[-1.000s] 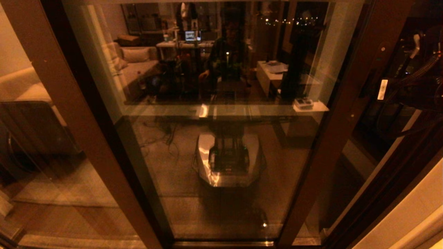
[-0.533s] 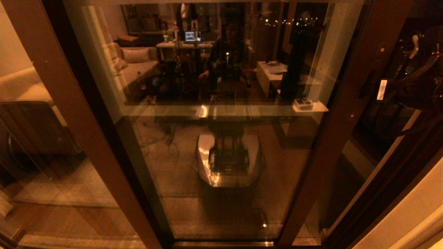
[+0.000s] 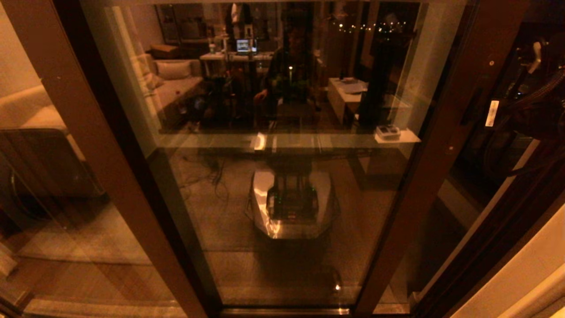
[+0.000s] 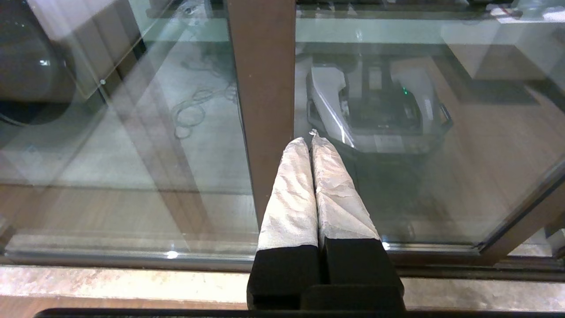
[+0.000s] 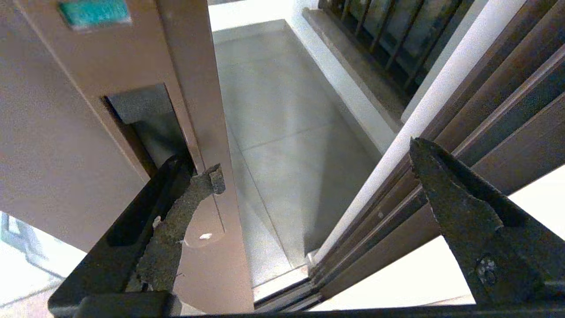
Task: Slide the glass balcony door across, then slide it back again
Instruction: Close the slid door
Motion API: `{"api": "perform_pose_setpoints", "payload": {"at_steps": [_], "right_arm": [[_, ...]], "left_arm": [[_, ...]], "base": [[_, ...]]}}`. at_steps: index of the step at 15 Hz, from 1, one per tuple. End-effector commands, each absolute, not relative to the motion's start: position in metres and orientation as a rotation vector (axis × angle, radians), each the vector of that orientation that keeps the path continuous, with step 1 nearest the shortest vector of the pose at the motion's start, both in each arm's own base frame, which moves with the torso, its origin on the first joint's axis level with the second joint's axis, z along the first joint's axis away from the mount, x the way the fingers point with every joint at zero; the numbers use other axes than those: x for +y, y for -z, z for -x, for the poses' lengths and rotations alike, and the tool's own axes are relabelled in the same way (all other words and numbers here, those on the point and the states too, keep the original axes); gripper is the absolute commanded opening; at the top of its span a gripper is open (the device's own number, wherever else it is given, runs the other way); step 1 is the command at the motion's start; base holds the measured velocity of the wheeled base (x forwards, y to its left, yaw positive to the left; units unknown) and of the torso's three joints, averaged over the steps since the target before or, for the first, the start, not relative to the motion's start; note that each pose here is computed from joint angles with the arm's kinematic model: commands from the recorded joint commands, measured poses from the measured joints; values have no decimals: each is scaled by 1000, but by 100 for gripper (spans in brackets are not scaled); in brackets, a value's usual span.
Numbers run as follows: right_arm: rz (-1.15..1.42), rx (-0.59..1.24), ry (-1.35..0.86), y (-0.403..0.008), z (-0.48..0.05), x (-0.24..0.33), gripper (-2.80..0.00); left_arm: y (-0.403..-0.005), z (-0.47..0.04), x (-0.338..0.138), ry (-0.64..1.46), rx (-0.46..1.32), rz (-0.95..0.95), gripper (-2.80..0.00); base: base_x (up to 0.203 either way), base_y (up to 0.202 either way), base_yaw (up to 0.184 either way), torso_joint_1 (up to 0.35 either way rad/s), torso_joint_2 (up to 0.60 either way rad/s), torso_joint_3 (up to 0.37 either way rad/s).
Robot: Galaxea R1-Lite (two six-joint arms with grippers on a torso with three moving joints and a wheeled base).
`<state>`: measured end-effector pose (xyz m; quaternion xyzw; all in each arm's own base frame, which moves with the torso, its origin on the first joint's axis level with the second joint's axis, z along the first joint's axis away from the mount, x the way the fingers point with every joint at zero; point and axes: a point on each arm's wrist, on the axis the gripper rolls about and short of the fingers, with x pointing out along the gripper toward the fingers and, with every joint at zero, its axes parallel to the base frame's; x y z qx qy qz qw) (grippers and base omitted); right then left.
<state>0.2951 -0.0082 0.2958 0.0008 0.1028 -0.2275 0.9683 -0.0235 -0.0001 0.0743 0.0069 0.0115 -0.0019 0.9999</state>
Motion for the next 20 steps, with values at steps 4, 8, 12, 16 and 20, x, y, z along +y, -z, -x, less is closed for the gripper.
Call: {"api": "perform_pose_setpoints", "payload": {"at_steps": [4, 8, 12, 16, 20], "right_arm": [[0, 215, 500, -295, -297, -20, 0], [3, 223, 505, -292, -300, -22, 0], [2, 228, 515, -291, -301, -25, 0], [0, 223, 531, -292, -302, -30, 0], [1, 223, 578, -292, -307, -46, 0]], "left_arm": [[-74, 24, 0, 4, 21, -14, -280], [-74, 24, 0, 3, 21, -14, -280], [-74, 24, 0, 3, 21, -14, -280], [-74, 24, 0, 3, 20, -14, -280], [-74, 24, 0, 3, 21, -14, -280]], "base": [[0, 0, 0, 0, 0, 0], [0, 0, 0, 0, 0, 0], [0, 0, 0, 0, 0, 0], [0, 0, 0, 0, 0, 0], [0, 0, 0, 0, 0, 0]]}}
